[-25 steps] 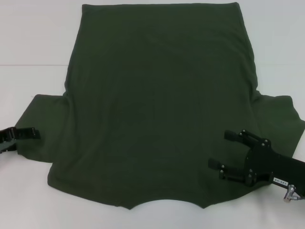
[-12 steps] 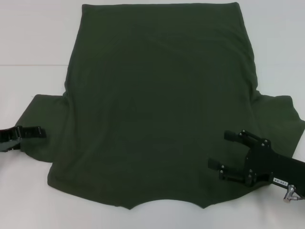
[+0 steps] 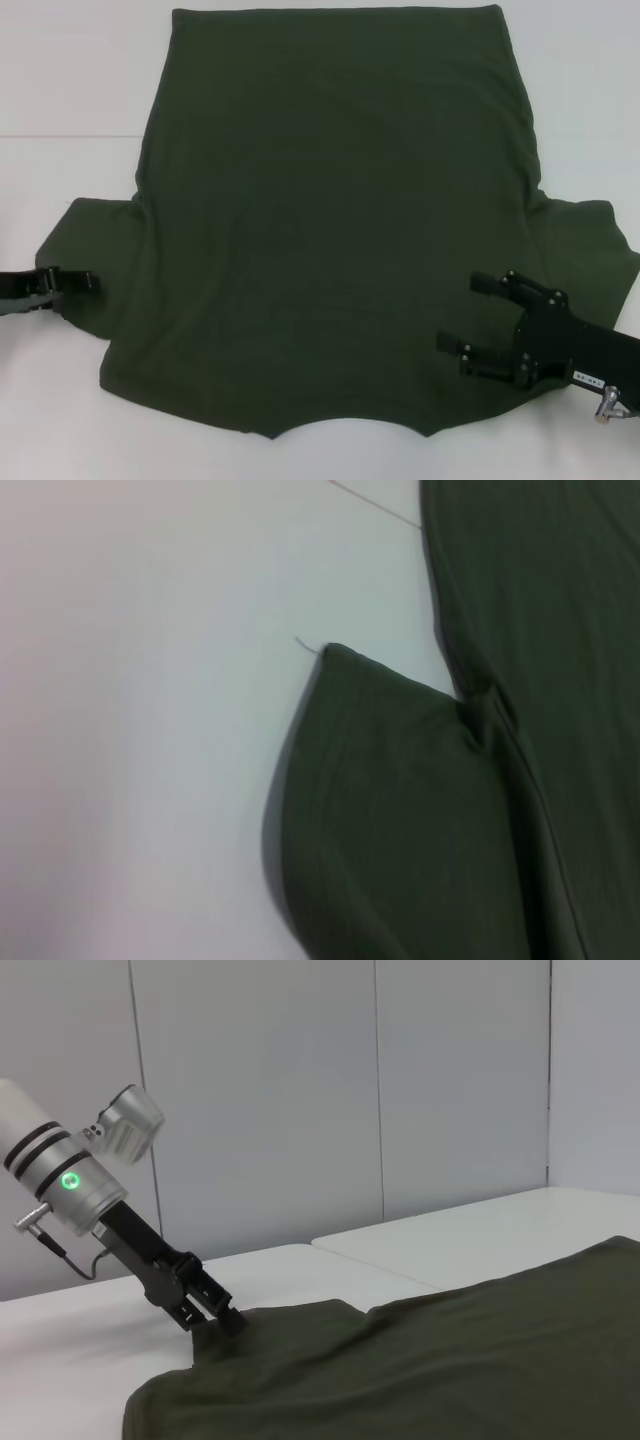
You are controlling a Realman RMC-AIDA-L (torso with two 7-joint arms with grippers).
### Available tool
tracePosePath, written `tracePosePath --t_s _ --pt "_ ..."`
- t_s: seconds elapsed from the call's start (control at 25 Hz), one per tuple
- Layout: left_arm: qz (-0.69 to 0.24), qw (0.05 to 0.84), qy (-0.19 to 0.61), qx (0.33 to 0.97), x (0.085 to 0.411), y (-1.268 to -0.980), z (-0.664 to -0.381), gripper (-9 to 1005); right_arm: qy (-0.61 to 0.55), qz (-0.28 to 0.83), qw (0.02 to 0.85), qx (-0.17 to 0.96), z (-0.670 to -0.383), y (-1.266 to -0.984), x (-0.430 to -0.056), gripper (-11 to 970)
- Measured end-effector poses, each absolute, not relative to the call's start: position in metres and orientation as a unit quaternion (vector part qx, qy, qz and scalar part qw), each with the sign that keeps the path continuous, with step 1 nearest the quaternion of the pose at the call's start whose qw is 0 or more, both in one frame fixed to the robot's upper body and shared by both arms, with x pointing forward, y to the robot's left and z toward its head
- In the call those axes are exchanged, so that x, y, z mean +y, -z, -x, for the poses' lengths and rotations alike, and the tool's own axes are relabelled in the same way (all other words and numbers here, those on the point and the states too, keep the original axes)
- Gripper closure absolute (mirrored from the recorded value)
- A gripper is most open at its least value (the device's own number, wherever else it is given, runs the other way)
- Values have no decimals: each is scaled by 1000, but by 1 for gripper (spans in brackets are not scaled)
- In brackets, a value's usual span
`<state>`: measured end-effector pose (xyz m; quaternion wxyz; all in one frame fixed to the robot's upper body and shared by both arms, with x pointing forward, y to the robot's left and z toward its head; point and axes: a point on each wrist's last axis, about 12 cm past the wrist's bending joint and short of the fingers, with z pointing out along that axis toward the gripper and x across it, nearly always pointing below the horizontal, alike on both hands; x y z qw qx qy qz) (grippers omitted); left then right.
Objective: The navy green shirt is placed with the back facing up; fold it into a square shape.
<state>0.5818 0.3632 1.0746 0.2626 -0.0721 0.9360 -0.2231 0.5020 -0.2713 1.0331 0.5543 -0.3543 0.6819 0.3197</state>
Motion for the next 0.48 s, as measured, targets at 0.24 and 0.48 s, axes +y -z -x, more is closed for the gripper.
tracePosePath --t_s 0.24,0.48 --pt "73 267 217 936 360 -1074 -585 399 -320 353 555 682 -502 -1033 -271 20" --pt "77 272 216 935 361 -1075 -585 544 -320 353 555 682 -502 -1033 -271 20"
